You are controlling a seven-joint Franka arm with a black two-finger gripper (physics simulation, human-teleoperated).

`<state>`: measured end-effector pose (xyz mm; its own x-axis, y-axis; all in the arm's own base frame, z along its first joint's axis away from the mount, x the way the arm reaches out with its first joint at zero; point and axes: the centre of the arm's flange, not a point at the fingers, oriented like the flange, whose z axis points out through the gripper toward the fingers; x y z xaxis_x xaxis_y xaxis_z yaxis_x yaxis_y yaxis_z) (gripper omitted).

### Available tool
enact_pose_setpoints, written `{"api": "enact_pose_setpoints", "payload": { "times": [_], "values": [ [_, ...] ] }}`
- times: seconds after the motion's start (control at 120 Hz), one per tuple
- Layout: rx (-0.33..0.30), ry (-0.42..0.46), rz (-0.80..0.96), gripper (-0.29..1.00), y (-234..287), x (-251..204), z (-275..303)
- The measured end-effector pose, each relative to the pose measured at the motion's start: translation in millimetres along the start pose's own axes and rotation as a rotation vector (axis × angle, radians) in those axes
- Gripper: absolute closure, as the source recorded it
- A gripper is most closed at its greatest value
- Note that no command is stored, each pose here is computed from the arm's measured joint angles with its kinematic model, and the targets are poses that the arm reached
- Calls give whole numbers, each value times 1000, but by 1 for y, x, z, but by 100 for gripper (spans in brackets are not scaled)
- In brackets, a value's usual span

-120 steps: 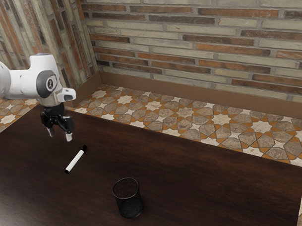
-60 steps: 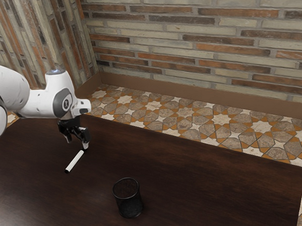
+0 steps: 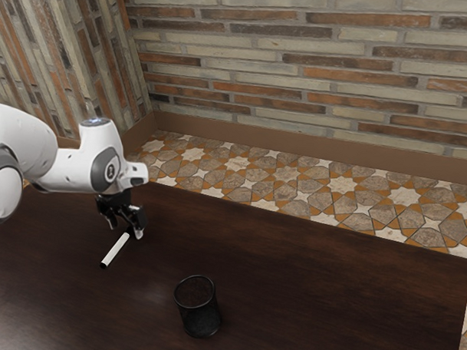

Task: Put the marker into the pen holder.

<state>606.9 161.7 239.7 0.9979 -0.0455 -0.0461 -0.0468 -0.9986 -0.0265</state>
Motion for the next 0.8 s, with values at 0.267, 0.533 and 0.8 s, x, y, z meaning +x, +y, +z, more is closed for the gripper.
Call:
{"api": "enact_pose_setpoints", "payload": {
  "times": [0.267,0.533,0.8],
  "values": [
    [4,-3,2,16,1,1,5],
    [5,10,9,38,4,3,-4],
    [5,10,11,60,4,3,-6]
  ]
}}
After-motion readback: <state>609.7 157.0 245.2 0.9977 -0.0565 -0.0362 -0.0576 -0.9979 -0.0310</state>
